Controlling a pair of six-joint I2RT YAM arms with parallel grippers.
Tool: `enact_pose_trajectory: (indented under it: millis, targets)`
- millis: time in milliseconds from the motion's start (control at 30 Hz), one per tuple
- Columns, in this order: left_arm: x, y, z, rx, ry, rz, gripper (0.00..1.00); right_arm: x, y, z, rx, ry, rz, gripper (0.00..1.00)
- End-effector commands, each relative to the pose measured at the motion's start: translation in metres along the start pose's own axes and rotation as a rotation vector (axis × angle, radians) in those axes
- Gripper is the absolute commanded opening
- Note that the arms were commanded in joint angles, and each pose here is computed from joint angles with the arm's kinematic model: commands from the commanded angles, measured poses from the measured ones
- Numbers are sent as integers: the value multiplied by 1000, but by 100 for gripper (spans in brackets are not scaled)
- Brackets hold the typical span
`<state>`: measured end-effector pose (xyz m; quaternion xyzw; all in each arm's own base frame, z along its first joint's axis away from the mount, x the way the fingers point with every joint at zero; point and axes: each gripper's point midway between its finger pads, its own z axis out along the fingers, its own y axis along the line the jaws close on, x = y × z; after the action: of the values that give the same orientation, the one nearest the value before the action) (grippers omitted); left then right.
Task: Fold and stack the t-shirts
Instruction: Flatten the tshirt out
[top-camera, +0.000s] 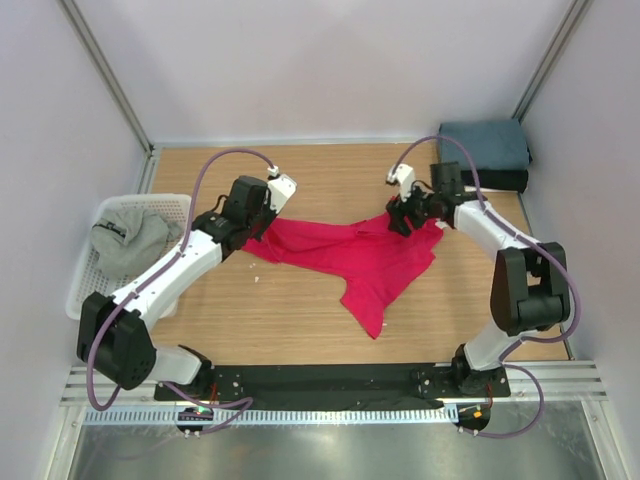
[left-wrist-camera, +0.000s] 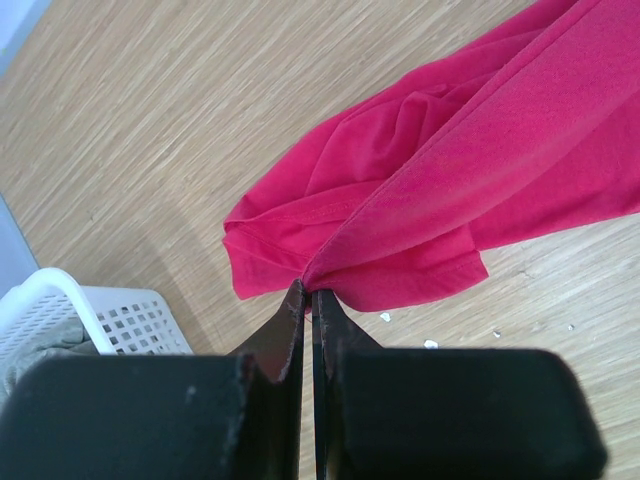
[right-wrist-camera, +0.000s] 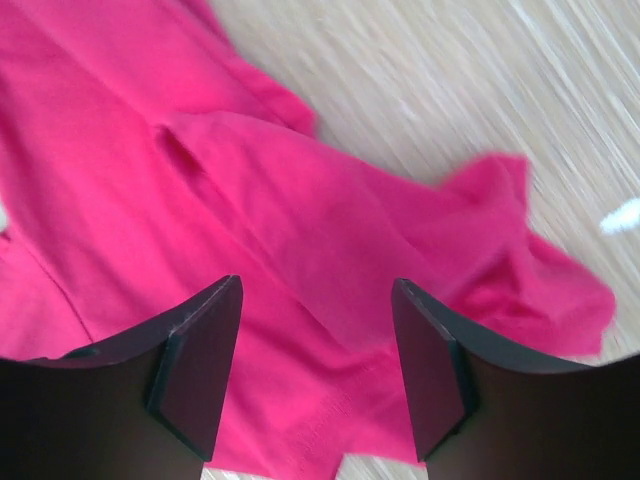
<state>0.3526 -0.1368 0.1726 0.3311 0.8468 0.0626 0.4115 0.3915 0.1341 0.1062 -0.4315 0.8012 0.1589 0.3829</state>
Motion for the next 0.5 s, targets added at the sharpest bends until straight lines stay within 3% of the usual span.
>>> enact_pose_trajectory:
  millis: [0, 100, 200, 333, 467]
  targets:
    - [-15, 8, -9, -22, -67, -25, 0, -9, -45, -30, 34, -100, 138, 65]
    - [-15, 6, -8, -12, -64, -24, 0, -5, -63, -42, -8, -168, 279, 63]
    - [-15, 4, -7, -5, -64, -24, 0, 0, -72, -46, -14, -192, 319, 62]
    - [-14, 4, -6, -6, -57, -23, 0, 24, -63, -38, -165, -146, 447, 59]
    - [-13, 5, -5, -13, -53, -20, 0, 33, -57, -35, -258, -133, 477, 56]
